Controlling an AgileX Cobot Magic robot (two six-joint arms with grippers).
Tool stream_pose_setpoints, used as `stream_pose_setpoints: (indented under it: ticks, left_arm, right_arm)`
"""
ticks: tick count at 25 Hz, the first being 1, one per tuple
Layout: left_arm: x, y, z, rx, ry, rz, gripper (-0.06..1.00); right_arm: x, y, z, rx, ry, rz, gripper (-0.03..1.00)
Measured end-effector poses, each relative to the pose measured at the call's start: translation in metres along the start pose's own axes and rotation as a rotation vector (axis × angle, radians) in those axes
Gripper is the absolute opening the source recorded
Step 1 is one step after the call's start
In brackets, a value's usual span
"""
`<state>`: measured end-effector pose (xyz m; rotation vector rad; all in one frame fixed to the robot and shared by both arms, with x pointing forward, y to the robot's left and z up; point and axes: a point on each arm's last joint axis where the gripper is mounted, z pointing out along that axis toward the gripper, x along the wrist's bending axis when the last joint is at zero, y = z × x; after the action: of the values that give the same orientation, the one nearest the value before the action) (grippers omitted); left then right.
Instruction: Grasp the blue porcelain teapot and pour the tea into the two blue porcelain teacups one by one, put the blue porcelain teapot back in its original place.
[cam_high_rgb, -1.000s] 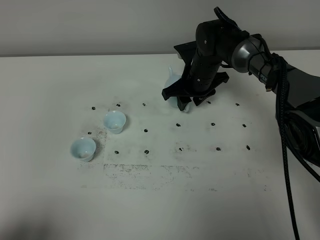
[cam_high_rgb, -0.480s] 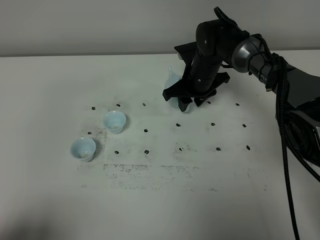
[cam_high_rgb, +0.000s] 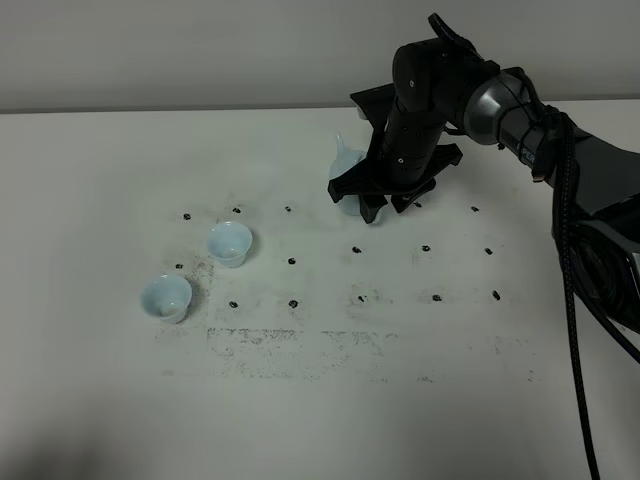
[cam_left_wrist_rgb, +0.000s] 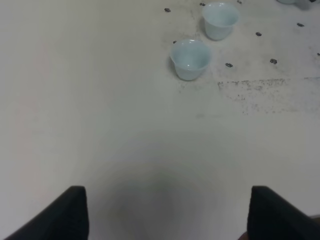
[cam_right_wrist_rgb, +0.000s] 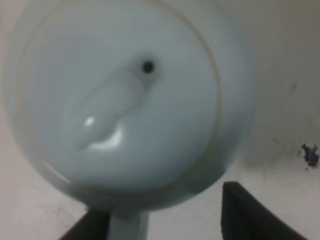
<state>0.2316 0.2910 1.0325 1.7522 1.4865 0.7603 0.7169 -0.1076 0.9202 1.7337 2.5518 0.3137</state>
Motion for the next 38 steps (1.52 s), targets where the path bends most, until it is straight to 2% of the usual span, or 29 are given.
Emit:
stream_pose_setpoints:
  ticks: [38]
  left_arm:
    - [0.000, 0.000, 0.000, 0.000, 0.000, 0.000, 0.63]
  right_arm:
    - [0.001, 0.004, -0.011, -0.012, 0.003, -0.003, 0.42]
